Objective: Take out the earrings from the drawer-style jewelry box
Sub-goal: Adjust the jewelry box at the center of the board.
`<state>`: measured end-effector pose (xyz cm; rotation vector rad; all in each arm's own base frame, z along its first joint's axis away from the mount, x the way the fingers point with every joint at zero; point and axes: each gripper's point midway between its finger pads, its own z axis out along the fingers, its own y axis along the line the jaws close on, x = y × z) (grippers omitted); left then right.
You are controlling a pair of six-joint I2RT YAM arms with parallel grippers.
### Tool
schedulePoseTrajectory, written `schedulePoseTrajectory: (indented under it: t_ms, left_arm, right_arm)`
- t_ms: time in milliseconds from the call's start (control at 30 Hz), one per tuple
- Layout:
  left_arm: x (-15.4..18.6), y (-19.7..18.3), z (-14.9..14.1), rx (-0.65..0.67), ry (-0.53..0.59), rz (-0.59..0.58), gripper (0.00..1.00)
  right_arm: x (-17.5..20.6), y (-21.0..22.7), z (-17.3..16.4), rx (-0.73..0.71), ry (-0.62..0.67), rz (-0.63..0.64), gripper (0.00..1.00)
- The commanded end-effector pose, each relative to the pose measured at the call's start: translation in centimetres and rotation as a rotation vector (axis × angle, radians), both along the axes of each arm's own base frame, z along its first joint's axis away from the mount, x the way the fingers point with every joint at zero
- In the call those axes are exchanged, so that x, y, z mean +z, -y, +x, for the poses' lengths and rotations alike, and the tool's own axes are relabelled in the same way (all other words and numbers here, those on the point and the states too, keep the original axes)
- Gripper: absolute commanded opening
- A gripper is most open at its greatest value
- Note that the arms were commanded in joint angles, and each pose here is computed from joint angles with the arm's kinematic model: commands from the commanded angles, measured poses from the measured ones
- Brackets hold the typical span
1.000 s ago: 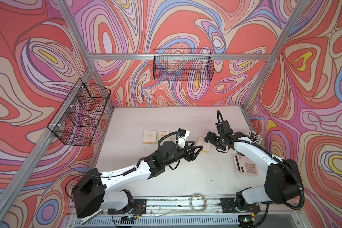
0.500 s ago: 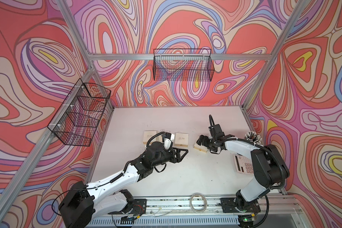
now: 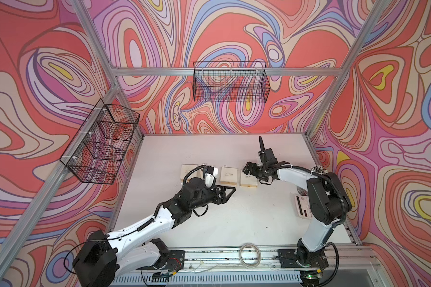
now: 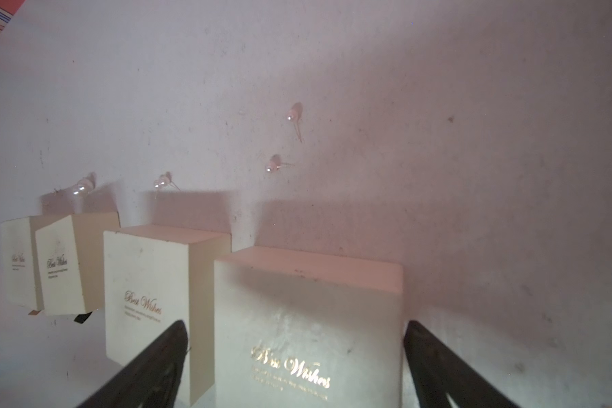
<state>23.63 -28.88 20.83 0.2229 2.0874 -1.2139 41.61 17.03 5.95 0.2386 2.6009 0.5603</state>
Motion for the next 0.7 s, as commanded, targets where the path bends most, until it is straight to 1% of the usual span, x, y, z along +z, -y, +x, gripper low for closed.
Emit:
schedulePoseTrajectory:
  t_ms: [0,100,167,233,300,367,400,467,500,533,567,667]
  left_arm:
    - [0.1,-0.7,-0.2,0.011,-0.005,-0.003,0.72]
    - [-0.1,-1.4,-0.3,0.024,-0.005,0.009,0.72]
    - [-0.2,-2.1,-0.4,0.037,0.000,0.021,0.73]
    - [-0.5,-2.9,-0.5,0.058,0.006,0.041,0.73]
    - [-0.8,-3.9,-0.6,0.078,0.011,0.057,0.73]
    - [-0.9,-4.5,-0.8,0.089,0.013,0.069,0.74]
    - [-0.9,-4.8,-0.8,0.092,0.012,0.075,0.74]
    - [-0.7,-5.4,-0.9,0.103,0.019,0.088,0.75]
    - [-0.6,-5.7,-0.9,0.111,0.024,0.093,0.75]
    - [-0.4,-5.9,-1.0,0.118,0.030,0.096,0.76]
    - [-0.3,-6.1,-1.0,0.124,0.035,0.098,0.77]
    - [-0.1,-6.5,-1.0,0.137,0.040,0.105,0.78]
  right_arm:
    - [2.2,1.1,1.0,-0.041,0.070,-0.058,0.98]
    - [4.9,1.2,0.2,-0.065,0.122,-0.069,0.97]
    - [5.9,1.1,-1.4,-0.076,0.134,-0.094,0.93]
    - [6.2,0.7,-3.3,-0.080,0.135,-0.103,0.82]
    - [5.4,-0.2,-5.6,-0.078,0.120,-0.097,0.65]
    - [4.2,-0.4,-7.2,-0.088,0.102,-0.121,0.49]
    - [3.5,-0.5,-7.8,-0.089,0.094,-0.133,0.40]
    - [1.6,-0.8,-9.0,-0.087,0.058,-0.148,0.20]
    - [0.7,-0.9,-9.3,-0.085,0.039,-0.156,0.13]
    - [-0.1,-1.1,-9.6,-0.086,0.024,-0.165,0.09]
    - [-0.8,-1.2,-9.7,-0.086,0.011,-0.174,0.07]
    - [-1.9,-1.5,-9.4,-0.089,0.003,-0.176,0.07]
